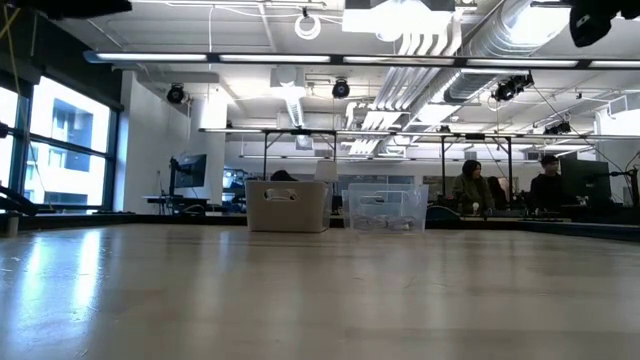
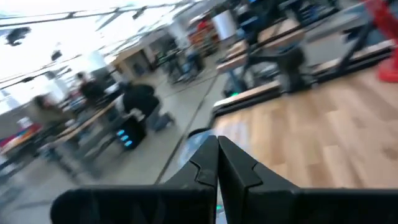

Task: Pick & Place USB Port
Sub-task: Return to Home Position

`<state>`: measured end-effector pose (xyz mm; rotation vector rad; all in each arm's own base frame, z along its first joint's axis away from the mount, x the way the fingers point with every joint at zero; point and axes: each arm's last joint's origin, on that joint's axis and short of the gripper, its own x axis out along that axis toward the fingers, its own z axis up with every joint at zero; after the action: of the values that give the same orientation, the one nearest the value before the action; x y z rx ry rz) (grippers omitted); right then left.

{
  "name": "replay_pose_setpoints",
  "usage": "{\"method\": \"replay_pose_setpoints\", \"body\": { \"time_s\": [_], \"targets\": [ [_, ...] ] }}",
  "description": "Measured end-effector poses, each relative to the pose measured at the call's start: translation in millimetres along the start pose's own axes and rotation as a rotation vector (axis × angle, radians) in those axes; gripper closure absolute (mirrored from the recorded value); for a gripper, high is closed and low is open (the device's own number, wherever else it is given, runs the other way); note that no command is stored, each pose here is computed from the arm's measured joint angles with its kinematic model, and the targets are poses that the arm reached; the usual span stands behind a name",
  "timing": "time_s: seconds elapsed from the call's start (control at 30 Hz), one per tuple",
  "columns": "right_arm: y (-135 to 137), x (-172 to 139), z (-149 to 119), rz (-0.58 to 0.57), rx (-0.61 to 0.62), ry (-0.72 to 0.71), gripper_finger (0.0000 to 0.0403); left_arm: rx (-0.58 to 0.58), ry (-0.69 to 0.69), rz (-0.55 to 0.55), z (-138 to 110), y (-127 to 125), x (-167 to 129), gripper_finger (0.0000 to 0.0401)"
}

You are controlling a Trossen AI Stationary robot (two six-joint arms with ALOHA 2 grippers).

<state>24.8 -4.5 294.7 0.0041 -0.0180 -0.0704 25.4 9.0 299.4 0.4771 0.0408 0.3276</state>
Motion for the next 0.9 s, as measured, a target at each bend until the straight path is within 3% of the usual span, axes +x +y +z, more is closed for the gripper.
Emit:
{"method": "replay_pose_setpoints", "body": {
  "time_s": [0.57, 0.9],
  "targets": [
    [21, 29, -48, -0.016, 0.003, 0.026, 0.0403, -0.014, -0.155, -0.211, -81, -65, 56, 0.0401],
    [30, 42, -75, -0.015, -0.008, 0.024, 0.0403, -0.022, -0.19, -0.275, -99, -78, 61, 0.0401]
  ]
}}
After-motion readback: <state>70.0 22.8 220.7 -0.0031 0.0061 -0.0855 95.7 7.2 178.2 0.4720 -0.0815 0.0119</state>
